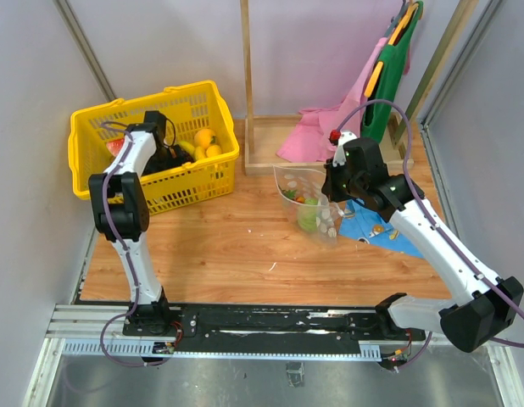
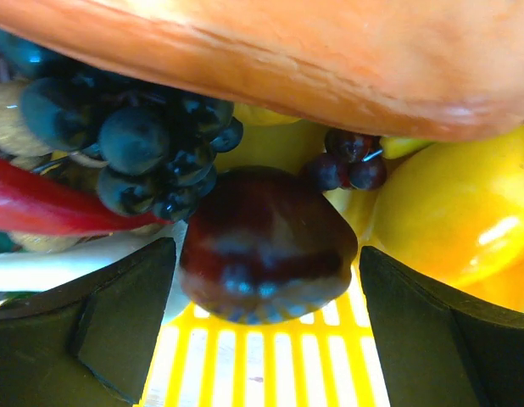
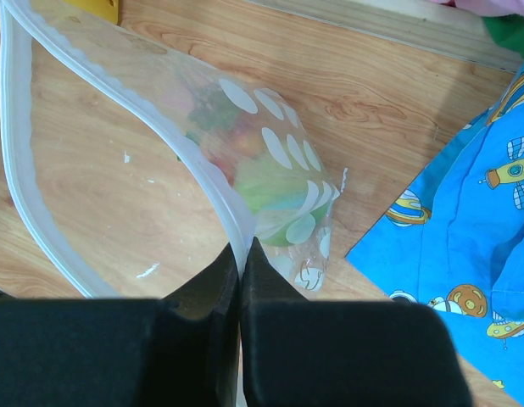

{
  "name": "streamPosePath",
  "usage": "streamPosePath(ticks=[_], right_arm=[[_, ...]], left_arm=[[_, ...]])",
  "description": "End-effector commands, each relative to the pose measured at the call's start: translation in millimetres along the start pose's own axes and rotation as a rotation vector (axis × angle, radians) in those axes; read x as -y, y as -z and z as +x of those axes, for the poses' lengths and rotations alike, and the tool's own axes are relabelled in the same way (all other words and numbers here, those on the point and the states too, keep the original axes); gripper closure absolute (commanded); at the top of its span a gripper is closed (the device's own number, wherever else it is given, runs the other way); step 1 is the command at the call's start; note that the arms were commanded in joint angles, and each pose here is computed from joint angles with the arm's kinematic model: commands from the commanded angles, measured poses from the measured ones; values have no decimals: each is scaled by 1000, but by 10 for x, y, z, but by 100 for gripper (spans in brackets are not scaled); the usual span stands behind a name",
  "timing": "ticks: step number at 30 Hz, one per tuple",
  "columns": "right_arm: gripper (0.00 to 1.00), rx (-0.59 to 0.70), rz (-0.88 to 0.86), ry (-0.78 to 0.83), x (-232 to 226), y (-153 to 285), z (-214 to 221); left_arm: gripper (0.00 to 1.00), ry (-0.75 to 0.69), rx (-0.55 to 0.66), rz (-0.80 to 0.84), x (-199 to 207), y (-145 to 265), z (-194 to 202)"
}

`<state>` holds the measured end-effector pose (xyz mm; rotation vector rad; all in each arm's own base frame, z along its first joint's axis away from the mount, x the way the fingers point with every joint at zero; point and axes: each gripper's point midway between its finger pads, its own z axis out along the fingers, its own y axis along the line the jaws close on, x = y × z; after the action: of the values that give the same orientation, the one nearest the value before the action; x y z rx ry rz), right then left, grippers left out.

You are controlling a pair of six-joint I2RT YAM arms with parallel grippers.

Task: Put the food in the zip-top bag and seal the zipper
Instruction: Pick up the fake fruit from the bin.

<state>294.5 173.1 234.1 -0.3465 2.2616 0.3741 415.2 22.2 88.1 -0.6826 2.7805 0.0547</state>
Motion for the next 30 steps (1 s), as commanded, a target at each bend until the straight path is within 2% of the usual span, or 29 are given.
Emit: streamPosePath(ticks=[1,14,18,22,27,30], right_arm=[[99,0,15,5,68,-38,5],[99,-3,8,-3,54,-54,20],[99,-3,5,-6,47,-57,18],[99,-1,6,-7,50,-52,13],[99,1,5,-10,44,-45,-4],[99,1,4,-14,39,-43,-10]], left_arm=[[6,-14,-57,37,63,-209,125],[4,-21,-166,52,68,-663,452],[8,-20,-170,52,66,-688,474],[21,-16,-126,77,105,-513,373],[46,-7,-43,91,116,-214,202],[55,-3,6,102,123,-21,103]])
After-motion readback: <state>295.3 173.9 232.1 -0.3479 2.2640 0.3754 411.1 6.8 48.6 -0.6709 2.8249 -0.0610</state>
